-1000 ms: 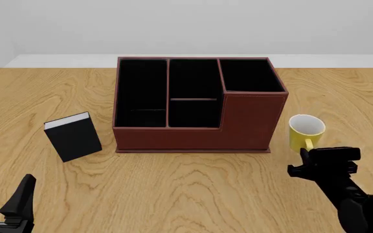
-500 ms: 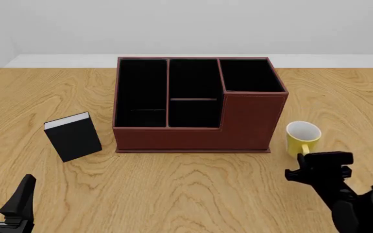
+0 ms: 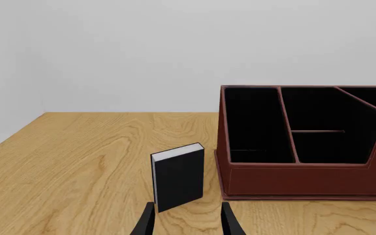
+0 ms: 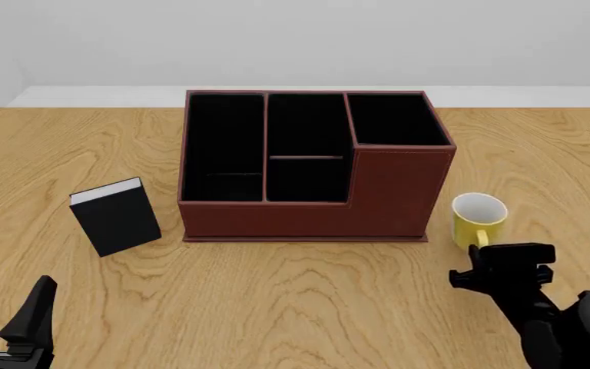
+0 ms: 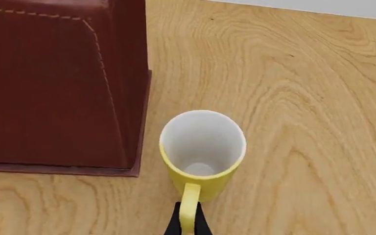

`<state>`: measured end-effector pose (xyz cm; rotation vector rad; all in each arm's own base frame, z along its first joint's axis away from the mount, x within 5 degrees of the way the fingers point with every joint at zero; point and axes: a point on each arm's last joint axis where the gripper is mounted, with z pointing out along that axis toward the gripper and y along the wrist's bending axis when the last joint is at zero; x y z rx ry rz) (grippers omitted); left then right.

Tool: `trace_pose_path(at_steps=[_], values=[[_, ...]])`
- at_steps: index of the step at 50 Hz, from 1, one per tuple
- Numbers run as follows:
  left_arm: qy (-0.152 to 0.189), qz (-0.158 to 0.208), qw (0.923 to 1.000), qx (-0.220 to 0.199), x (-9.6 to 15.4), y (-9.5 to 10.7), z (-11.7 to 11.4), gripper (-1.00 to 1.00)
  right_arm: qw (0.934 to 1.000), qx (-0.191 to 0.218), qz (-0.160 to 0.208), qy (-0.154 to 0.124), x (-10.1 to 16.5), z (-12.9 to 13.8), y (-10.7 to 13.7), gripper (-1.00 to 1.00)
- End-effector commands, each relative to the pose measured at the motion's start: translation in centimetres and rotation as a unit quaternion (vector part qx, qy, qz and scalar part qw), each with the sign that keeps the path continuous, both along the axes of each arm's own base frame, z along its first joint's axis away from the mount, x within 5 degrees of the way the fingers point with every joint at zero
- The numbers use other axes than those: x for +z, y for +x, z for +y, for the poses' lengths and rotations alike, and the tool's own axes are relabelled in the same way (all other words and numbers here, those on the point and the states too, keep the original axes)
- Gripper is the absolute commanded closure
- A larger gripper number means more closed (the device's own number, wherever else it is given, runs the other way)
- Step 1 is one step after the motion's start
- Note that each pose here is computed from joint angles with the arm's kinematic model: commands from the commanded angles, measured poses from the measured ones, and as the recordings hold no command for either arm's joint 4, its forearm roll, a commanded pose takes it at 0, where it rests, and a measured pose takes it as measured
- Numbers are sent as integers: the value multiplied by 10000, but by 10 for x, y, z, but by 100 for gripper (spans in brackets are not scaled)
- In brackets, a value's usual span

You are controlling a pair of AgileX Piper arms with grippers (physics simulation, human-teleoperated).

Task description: Pick up the yellow and white mug and place it to the right of the caddy.

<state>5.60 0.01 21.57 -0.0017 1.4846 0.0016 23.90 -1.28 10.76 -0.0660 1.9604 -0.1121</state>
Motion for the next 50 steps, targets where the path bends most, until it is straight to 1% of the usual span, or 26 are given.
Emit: trace_pose_path(at_steps=[1, 3, 4, 13, 22, 31, 39, 50], values=[[1, -1, 10000, 1, 0, 0, 0, -100, 9996, -183, 191, 35, -10, -8, 2, 100], [0, -1, 10000, 1, 0, 0, 0, -100, 9997, -105, 227, 27, -9, -5, 3, 100], [1, 0, 10000, -2, 0, 0, 0, -100, 9997, -126, 210, 17, -9, -6, 3, -100], [-1, 0, 10000, 1, 0, 0, 0, -100, 9996, -57, 271, 18, -13, -2, 2, -100], [-1, -1, 10000, 1, 0, 0, 0, -100, 9994, -157, 297, -5, -15, -7, -3, -100], [-1, 1, 10000, -1, 0, 0, 0, -100, 9995, -132, 301, 30, -14, -5, -5, -100], [1, 1, 10000, -1, 0, 0, 0, -100, 9993, -168, 333, 50, -20, -6, -13, -100], [1, -1, 10000, 0, 0, 0, 0, -100, 9991, -187, 368, 6, -25, -7, -25, -100]])
